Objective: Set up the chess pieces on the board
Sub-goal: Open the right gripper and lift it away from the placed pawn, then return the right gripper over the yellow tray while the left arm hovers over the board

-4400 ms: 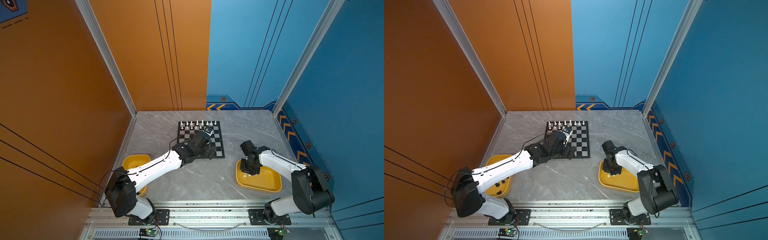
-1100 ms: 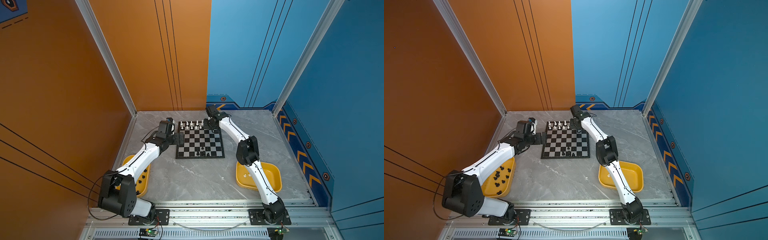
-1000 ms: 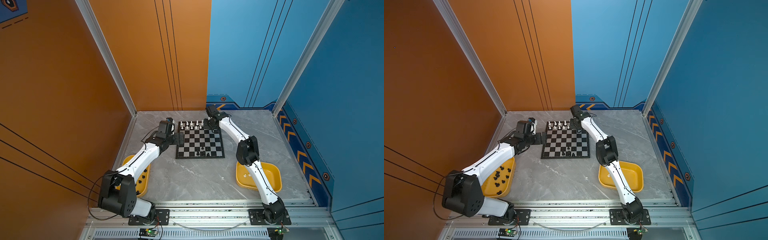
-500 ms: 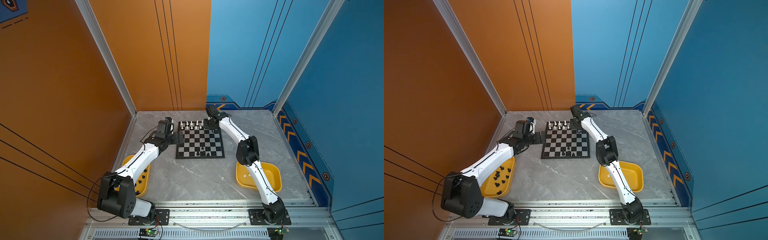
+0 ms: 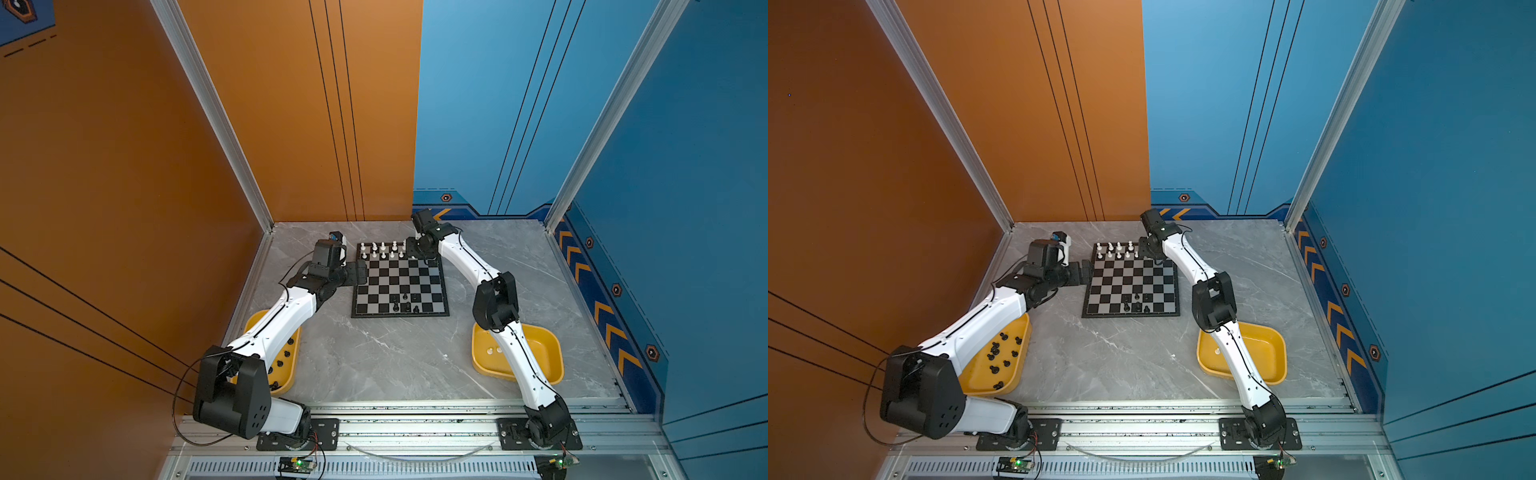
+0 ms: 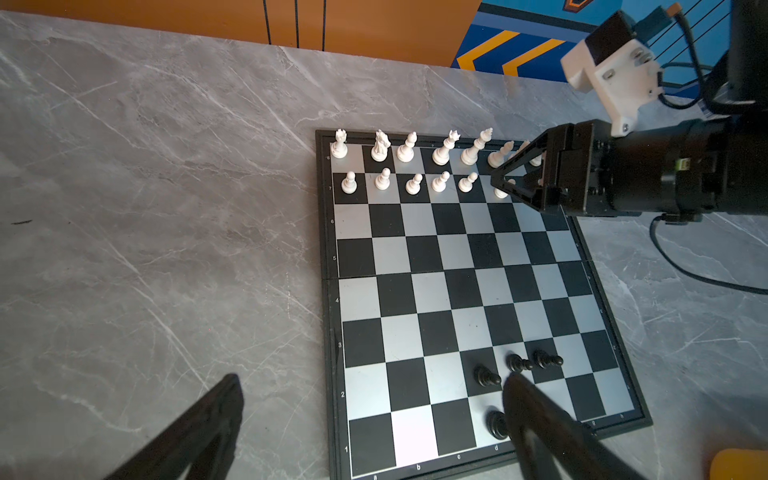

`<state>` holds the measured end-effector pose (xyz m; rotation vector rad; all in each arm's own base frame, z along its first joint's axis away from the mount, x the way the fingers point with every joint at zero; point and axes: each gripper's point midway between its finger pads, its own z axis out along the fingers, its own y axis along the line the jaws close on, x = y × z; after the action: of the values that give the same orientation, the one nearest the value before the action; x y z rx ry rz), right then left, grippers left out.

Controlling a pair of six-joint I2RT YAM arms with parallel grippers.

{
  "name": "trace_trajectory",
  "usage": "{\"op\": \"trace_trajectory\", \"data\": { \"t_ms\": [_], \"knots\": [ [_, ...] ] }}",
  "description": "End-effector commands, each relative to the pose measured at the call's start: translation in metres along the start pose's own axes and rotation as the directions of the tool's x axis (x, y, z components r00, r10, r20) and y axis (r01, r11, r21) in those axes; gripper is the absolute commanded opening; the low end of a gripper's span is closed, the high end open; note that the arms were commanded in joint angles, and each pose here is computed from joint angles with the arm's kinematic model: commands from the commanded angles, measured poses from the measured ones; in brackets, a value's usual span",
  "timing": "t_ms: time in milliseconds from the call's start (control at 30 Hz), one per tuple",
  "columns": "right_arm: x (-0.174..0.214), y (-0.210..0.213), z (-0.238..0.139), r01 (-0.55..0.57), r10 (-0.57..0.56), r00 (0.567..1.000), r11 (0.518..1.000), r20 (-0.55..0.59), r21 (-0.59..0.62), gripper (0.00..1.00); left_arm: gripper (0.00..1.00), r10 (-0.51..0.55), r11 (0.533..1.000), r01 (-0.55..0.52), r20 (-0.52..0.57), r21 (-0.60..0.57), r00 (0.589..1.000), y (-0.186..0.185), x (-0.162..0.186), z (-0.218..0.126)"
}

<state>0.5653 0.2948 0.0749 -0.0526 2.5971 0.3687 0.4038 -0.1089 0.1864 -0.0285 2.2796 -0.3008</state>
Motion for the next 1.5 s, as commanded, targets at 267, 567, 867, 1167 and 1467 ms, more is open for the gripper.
{"op": "trace_trajectory", "data": {
  "t_ms": [267,567,867,1167,1467],
  "knots": [
    [-0.055,-0.001,-0.142,0.018,-0.022,0.983,1.0,0.183,0.026,0.6,0.98,0.034,0.999,-0.035,0.031,0.012,0.999,-0.005,-0.016,-0.012],
    [0.087,-0.1,-0.207,-0.031,0.046,0.998,0.951,-0.04,0.308,0.52,0.98,0.211,0.971,-0.207,-0.021,0.121,0.977,-0.067,0.013,0.0],
    [0.222,-0.151,-0.237,-0.181,0.231,0.969,0.905,-0.087,0.386,0.39,0.99,0.354,0.896,-0.325,-0.045,0.303,0.934,-0.16,0.058,0.006],
    [0.275,-0.186,-0.226,-0.265,0.341,0.935,0.858,-0.102,0.439,0.34,0.99,0.419,0.848,-0.368,-0.057,0.381,0.906,-0.197,0.078,-0.001],
    [0.301,-0.205,-0.217,-0.299,0.397,0.91,0.828,-0.12,0.475,0.3,0.99,0.415,0.854,-0.366,-0.058,0.368,0.908,-0.196,0.076,-0.005]
  ]
}}
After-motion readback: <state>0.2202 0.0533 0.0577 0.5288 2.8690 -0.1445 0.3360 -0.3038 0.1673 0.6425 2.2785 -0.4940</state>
